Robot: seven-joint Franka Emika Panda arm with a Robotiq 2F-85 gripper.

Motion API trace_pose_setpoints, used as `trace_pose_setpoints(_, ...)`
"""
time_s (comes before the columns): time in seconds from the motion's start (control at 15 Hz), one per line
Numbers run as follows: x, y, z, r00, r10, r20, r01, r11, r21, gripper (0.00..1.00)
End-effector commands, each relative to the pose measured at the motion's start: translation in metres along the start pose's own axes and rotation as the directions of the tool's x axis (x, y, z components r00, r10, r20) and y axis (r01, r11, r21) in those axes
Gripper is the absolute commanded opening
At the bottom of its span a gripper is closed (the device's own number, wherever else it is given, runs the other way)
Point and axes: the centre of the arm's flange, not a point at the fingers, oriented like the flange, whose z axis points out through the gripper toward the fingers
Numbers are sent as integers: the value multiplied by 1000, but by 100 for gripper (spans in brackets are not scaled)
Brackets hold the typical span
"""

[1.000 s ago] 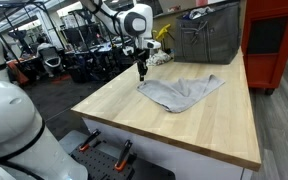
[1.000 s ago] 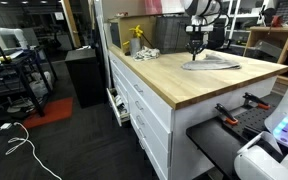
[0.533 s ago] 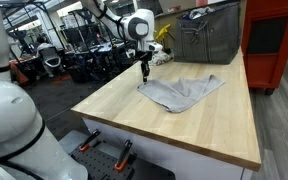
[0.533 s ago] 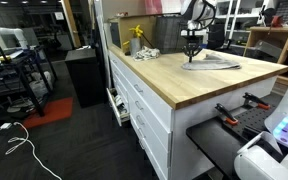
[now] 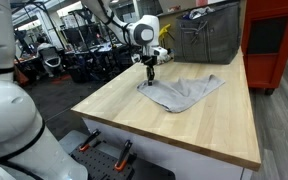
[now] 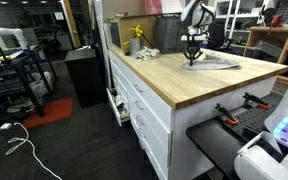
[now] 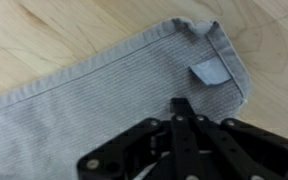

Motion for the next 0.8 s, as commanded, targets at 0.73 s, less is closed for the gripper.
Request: trace_pose_setpoints(0.73,-125,-24,35,938,-340,72,342,939,-21,0)
